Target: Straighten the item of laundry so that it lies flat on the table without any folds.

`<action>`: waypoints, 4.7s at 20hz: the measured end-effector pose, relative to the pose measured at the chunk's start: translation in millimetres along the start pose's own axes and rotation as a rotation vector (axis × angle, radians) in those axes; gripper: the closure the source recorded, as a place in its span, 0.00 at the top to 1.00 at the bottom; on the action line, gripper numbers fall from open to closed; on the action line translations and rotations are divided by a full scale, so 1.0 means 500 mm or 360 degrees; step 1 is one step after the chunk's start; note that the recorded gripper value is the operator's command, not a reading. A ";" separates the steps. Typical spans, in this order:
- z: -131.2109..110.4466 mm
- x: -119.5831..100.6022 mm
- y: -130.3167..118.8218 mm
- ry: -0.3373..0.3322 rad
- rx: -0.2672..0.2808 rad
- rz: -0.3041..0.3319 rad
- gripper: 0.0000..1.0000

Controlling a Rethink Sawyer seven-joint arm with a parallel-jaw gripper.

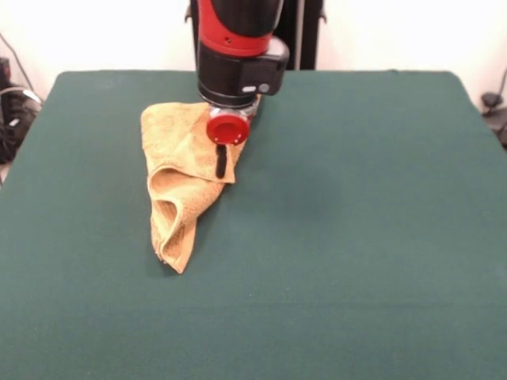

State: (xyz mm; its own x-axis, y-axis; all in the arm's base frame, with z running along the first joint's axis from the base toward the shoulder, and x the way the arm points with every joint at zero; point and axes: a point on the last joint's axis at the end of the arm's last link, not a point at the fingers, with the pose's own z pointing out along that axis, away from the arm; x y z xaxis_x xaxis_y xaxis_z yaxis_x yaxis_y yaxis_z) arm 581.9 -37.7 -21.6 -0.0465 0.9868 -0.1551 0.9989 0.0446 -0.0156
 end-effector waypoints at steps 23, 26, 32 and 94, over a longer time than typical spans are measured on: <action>0.035 -0.054 0.051 0.0095 0.0028 0.0113 0.00; 0.034 -0.052 0.062 0.0104 0.0016 0.0275 0.00; 0.028 -0.027 0.093 0.0030 -0.0023 0.0553 0.00; -0.059 0.232 0.359 0.0331 -0.0037 0.1516 0.00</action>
State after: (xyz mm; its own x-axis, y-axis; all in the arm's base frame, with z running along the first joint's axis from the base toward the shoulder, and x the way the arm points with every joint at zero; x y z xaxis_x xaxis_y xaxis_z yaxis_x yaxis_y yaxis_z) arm 756.0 89.3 -13.3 0.7809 0.6189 0.0850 0.6175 -0.7853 0.0456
